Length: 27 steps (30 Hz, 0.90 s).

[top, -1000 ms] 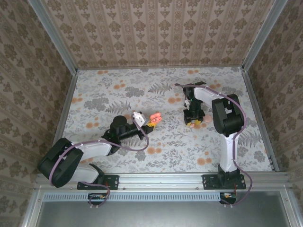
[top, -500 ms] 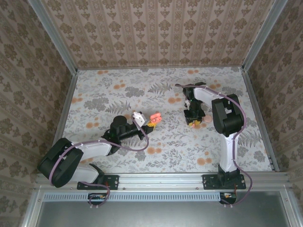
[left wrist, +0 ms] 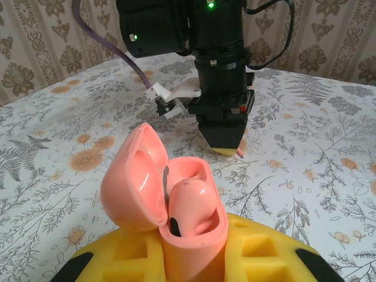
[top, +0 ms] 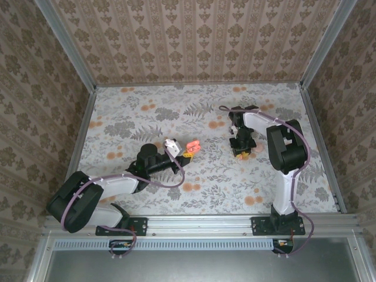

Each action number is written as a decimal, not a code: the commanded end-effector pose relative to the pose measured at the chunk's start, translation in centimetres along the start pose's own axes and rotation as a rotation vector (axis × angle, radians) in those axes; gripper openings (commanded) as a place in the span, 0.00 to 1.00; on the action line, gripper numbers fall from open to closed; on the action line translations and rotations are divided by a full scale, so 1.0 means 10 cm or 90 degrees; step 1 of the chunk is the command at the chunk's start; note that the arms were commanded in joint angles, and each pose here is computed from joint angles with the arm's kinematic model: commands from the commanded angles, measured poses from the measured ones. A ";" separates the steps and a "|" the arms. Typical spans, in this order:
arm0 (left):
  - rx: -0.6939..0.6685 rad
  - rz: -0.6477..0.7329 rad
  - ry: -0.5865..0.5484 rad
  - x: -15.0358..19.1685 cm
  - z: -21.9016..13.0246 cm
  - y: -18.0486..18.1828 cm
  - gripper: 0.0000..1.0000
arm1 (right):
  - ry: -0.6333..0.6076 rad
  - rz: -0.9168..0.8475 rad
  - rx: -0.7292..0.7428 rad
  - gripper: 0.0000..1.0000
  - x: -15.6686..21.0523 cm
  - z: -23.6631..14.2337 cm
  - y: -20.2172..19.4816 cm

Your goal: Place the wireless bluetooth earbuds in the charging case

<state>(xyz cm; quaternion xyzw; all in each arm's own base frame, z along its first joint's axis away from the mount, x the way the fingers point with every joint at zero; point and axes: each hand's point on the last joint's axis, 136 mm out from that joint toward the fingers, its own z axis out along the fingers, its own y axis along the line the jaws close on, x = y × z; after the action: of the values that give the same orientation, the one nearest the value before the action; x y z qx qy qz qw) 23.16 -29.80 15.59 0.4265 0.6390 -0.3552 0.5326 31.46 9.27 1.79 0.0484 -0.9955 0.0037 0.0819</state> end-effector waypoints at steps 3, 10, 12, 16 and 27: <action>0.005 0.006 -0.009 0.02 0.07 0.03 0.12 | -0.115 0.005 -0.012 0.21 -0.08 -0.31 0.08; 0.021 -0.029 -0.011 0.18 0.24 0.03 0.12 | -0.277 -0.046 -0.060 0.20 -0.12 -0.70 0.43; 0.029 -0.032 -0.011 0.19 0.29 0.01 0.12 | -0.328 -0.060 -0.080 0.19 -0.14 -0.82 0.55; 0.041 -0.039 -0.015 0.18 0.36 0.00 0.12 | -0.421 -0.098 -0.122 0.19 -0.13 -1.05 0.80; 0.073 -0.048 -0.027 0.09 0.41 -0.05 0.12 | -0.605 -0.208 -0.178 0.19 0.02 -1.55 1.23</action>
<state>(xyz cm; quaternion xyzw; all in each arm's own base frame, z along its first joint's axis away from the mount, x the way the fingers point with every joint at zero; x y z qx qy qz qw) 24.29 -32.74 12.35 0.4222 0.6444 -0.3977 0.4983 32.01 20.47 14.52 0.1698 -0.9215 -0.1456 -0.3175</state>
